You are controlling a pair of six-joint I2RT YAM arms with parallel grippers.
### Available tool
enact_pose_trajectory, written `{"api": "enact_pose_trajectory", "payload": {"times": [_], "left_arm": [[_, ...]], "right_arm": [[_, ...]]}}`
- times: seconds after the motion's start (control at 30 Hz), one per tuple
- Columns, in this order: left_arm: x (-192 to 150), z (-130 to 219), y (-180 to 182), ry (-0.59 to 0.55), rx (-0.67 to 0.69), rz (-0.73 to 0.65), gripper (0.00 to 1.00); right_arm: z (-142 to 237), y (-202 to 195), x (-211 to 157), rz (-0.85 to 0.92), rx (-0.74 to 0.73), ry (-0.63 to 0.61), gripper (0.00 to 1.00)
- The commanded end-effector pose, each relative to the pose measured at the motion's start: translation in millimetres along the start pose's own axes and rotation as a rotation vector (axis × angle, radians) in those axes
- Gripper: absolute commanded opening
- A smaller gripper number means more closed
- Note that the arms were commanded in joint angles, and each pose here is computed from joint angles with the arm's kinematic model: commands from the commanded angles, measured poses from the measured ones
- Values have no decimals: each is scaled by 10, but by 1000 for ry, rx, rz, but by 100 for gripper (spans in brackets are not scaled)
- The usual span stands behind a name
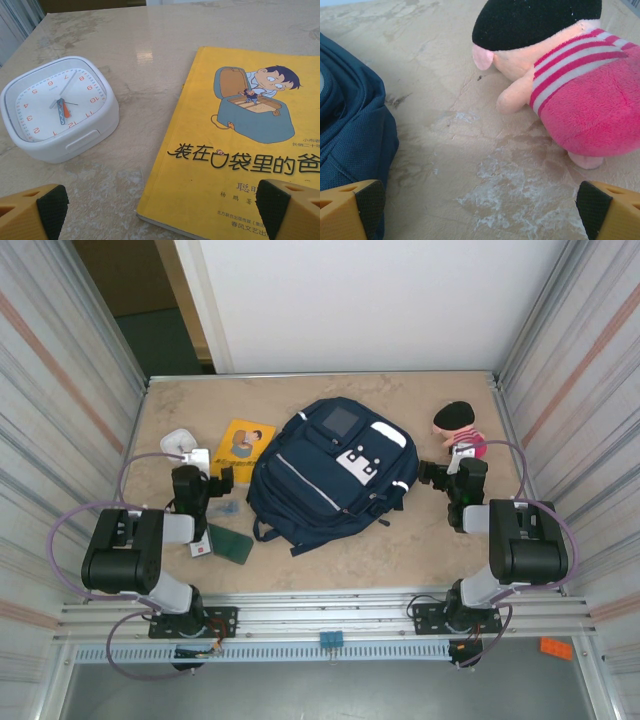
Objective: Pack the student bag
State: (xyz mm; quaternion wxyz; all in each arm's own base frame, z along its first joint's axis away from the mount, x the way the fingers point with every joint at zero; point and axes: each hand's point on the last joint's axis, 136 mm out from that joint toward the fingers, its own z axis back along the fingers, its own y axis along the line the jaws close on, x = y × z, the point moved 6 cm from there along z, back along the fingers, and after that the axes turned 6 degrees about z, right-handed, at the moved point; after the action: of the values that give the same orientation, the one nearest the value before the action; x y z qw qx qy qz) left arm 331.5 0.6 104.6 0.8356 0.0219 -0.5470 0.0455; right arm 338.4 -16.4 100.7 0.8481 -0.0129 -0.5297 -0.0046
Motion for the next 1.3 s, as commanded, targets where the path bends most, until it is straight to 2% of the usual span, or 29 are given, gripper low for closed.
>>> {"api": "enact_pose_trajectory", "payload": {"times": [0.0, 0.33, 0.43, 0.53, 0.6, 0.67, 0.8, 0.9, 1.1, 1.27], "left_arm": [[113, -18, -6, -34, -4, 9, 99], [198, 36, -15, -42, 27, 1, 99], [376, 135, -17, 1, 84, -4, 99], [612, 286, -19, 26, 86, 47, 99], [762, 388, -62, 4, 50, 75, 99], [876, 483, -93, 13, 18, 126, 98], [993, 610, -259, 86, -120, 212, 89], [956, 649, -425, 173, -248, 280, 82], [683, 592, -646, 360, -367, 412, 70], [479, 431, -933, 483, -456, 397, 63]], "right_arm": [[-8, 14, 72, -12, 5, -18, 99], [12, -11, 107, -23, 1, -15, 99], [98, 0, 313, -17, 10, 11, 99], [332, 40, 632, -19, 42, -44, 99], [540, 76, 888, -48, 76, -75, 99], [750, 108, 1126, -104, 107, -55, 99], [1075, 189, 1427, -217, 172, 45, 99], [1169, 218, 1427, -316, 186, 113, 99], [1251, 330, 1224, -479, 268, 174, 100], [1362, 523, 857, -627, 338, 285, 90]]}}
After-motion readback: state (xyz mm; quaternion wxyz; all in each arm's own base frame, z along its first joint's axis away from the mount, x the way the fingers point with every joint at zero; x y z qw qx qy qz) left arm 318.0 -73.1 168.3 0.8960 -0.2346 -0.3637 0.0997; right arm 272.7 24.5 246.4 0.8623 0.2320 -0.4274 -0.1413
